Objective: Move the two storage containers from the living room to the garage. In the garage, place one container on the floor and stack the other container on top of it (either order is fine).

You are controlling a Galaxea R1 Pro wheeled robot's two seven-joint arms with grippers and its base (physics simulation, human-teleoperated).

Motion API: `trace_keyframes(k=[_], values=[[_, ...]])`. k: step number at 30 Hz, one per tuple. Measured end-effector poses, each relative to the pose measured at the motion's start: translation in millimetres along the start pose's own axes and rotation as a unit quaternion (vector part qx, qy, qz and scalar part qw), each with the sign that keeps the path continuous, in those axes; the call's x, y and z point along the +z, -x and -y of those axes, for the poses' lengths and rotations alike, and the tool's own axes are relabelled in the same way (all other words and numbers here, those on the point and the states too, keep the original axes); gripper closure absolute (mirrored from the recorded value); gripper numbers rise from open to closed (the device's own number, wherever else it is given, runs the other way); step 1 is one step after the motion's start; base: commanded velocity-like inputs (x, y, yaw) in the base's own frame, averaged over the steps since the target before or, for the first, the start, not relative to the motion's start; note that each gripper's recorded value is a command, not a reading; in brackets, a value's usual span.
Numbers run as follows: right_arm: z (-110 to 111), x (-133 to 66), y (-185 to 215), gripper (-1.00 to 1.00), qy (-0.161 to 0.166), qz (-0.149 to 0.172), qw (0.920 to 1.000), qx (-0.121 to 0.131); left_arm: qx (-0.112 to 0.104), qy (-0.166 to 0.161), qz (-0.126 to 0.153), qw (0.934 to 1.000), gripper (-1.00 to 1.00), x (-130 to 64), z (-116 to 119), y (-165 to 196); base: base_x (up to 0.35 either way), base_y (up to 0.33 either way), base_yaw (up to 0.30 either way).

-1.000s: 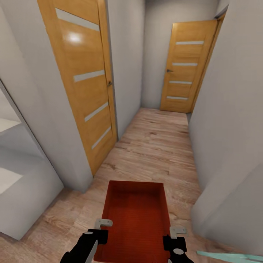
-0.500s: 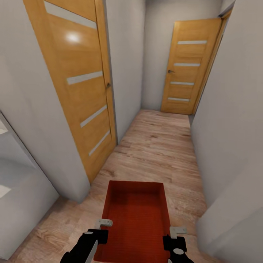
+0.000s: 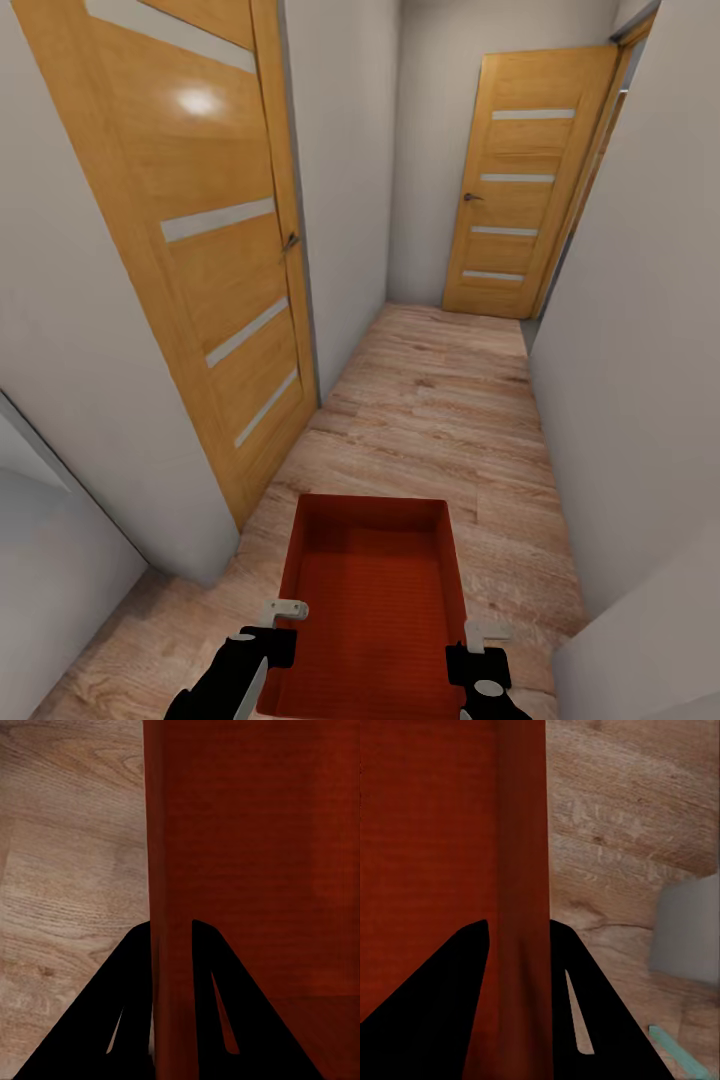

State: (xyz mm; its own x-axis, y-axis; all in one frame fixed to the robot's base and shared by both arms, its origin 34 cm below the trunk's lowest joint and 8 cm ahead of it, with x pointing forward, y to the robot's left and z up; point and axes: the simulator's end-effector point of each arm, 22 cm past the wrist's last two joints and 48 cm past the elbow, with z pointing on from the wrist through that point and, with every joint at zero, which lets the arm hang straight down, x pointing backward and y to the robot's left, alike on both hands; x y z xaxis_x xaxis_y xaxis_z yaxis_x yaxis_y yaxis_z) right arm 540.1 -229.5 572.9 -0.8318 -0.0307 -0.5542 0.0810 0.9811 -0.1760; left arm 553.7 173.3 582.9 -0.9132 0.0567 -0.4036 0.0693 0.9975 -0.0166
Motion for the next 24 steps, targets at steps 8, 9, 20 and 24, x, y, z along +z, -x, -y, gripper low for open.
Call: trace_keyframes(k=[8,9,20,24], values=[[-0.1,0.0,0.2,1.0,0.0,0.0,1.0,0.001,0.0,0.0,0.0,1.0,1.0,-0.1,-0.2,0.3,0.322,0.0,0.0],[0.0,0.0,0.1,1.0,0.0,0.0,1.0,0.001,0.0,0.0,0.0,1.0,1.0,0.0,-0.2,0.3,0.322,0.0,-0.019],[0.0,-0.4,-2.6,1.0,-0.002,-0.002,1.0,-0.002,0.0,0.0,-0.002,1.0,1.0,0.5,-0.2,-2.2,0.322,0.0,-0.24],[-0.1,-0.2,-2.1,1.0,-0.001,-0.002,1.0,-0.002,0.0,0.0,-0.002,1.0,1.0,0.4,-0.2,-1.8,0.322,0.0,-0.283]])
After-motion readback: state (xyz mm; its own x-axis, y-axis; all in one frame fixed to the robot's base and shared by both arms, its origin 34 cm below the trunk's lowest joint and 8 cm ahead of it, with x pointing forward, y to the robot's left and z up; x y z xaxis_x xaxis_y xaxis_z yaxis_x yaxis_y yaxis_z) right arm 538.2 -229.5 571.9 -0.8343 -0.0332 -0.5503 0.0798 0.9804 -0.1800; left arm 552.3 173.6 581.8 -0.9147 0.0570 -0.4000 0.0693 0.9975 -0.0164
